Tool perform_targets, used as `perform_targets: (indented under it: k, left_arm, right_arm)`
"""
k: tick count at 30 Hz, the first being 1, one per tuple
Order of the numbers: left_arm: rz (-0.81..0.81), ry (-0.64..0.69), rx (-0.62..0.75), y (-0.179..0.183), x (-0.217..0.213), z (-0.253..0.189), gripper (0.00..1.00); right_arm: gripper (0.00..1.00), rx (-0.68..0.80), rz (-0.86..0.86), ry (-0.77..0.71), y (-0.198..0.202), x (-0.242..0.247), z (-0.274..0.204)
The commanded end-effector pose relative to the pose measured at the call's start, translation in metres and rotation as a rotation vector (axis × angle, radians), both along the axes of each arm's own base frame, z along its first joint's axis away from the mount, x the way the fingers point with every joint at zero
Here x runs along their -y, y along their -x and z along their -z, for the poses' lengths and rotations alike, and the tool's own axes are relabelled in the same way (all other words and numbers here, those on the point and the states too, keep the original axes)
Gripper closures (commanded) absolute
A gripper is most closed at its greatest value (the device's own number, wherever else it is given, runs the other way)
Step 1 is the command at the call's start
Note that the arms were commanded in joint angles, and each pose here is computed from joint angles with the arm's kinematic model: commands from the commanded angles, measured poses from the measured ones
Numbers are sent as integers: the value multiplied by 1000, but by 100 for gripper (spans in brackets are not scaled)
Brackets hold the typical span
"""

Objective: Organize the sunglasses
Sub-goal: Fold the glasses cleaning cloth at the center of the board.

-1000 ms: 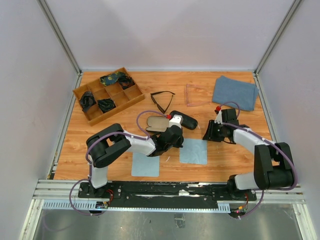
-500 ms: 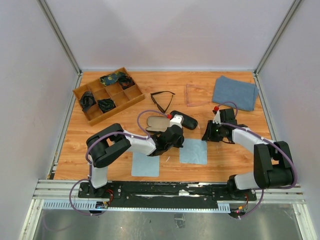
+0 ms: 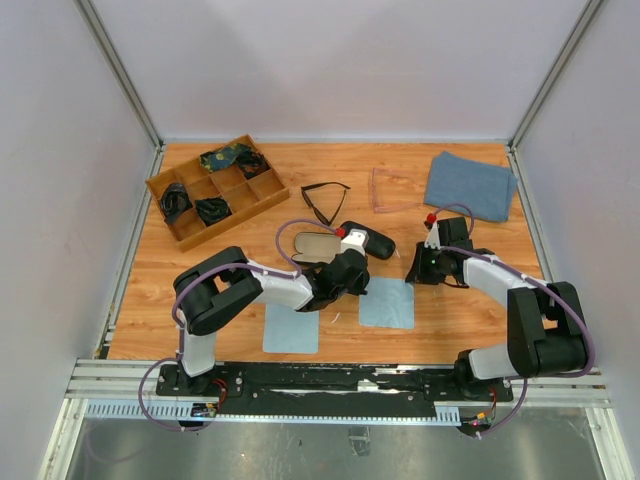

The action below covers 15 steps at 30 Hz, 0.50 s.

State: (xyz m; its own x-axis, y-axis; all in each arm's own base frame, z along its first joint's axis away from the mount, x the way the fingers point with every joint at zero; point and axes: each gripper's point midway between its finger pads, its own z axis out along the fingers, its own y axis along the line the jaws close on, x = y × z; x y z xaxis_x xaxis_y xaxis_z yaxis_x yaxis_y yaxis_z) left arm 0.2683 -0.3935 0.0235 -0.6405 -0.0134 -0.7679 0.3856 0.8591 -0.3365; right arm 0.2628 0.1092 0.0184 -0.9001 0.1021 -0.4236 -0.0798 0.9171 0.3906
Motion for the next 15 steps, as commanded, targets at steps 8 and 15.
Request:
perform_targets:
  k: [8,15]
  left_arm:
    - [46,-20,30,-2,6,-1,99]
    - [63,-7,69,-5,9,-14,99]
  right_arm:
    - [99,93,-9,39,-6,1,-11]
    - [99,173,-17,48,-8,1,-25]
